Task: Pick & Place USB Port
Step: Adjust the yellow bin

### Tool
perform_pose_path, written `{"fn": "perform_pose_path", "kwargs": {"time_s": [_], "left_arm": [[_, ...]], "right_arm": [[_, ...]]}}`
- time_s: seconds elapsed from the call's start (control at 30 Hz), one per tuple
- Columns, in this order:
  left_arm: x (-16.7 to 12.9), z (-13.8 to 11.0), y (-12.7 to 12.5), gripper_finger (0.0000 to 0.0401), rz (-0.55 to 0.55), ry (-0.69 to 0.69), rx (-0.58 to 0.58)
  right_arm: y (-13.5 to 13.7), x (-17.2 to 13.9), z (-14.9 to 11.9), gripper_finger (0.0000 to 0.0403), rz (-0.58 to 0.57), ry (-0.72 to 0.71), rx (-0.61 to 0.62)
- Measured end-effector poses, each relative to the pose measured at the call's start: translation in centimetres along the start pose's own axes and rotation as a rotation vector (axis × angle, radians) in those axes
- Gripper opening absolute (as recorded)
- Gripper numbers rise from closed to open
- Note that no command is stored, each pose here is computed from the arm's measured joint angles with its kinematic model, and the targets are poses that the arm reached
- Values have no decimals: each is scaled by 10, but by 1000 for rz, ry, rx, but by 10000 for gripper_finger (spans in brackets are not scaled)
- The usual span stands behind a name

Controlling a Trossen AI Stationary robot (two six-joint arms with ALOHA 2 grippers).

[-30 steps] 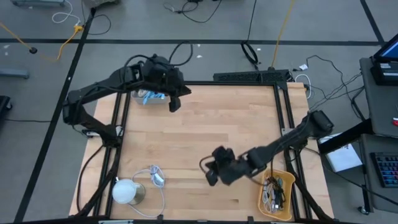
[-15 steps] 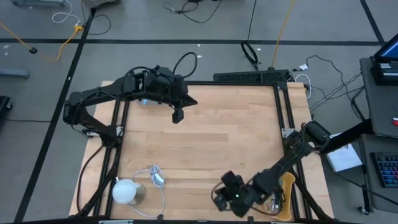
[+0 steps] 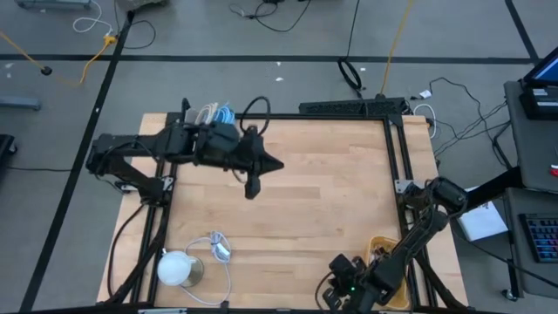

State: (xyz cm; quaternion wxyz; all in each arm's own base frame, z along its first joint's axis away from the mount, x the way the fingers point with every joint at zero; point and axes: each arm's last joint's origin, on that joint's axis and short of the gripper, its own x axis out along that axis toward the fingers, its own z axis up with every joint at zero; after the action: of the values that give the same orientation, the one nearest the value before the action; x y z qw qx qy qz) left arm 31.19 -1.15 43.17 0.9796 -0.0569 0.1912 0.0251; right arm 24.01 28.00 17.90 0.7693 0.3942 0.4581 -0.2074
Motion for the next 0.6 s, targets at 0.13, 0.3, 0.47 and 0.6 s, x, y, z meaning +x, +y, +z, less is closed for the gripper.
{"fn": "perform_pose_path", "kwargs": {"time_s": [0.13,0.3,0.47,0.6], "left_arm": [[-1,-2,-16,14,9,-6,-4],[-4,-6,-33,3,-1,0,-4],[-6,-9,-41,12,9,14,-3],[-6,-12,-42,24,24,37,-2]], "right_arm": [[-6,21,-4,0,-80,55,-43],[-9,41,-4,0,-127,136,-95],[-10,42,-5,0,-140,154,-117],[-11,39,-7,0,-147,168,-115]]}}
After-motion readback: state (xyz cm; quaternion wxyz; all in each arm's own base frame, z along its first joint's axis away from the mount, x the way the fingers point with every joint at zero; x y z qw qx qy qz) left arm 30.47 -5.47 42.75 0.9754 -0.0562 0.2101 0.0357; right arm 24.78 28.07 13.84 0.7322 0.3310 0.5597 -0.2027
